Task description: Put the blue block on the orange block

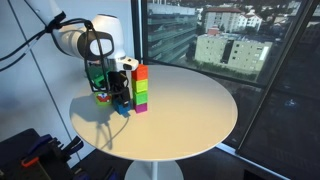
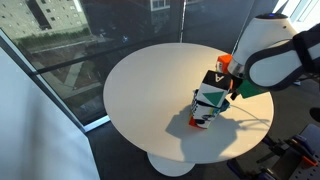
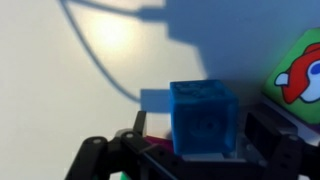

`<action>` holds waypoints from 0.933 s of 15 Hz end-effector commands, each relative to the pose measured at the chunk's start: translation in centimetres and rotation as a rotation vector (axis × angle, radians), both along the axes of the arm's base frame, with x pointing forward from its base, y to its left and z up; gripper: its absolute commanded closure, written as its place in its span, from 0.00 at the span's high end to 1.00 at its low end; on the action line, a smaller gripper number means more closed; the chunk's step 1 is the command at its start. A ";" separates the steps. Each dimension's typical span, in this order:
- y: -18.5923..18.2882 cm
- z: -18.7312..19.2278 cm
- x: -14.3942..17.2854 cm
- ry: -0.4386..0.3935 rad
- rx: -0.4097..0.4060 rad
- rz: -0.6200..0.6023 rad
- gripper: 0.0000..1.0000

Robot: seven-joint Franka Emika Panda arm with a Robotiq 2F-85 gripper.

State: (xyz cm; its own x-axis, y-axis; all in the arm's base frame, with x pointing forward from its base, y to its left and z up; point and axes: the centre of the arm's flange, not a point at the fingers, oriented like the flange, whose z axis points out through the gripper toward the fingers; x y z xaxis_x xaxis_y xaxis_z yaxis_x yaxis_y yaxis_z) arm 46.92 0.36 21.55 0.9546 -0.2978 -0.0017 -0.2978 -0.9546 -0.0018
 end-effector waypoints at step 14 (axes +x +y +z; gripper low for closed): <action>-0.7 -0.8 0.5 0.035 -0.010 0.031 1.00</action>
State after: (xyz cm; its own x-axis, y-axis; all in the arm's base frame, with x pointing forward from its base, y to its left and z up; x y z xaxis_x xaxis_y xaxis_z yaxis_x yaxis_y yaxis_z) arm 46.91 0.22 21.45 0.9606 -0.2779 -0.0095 -0.2779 -0.9606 0.0010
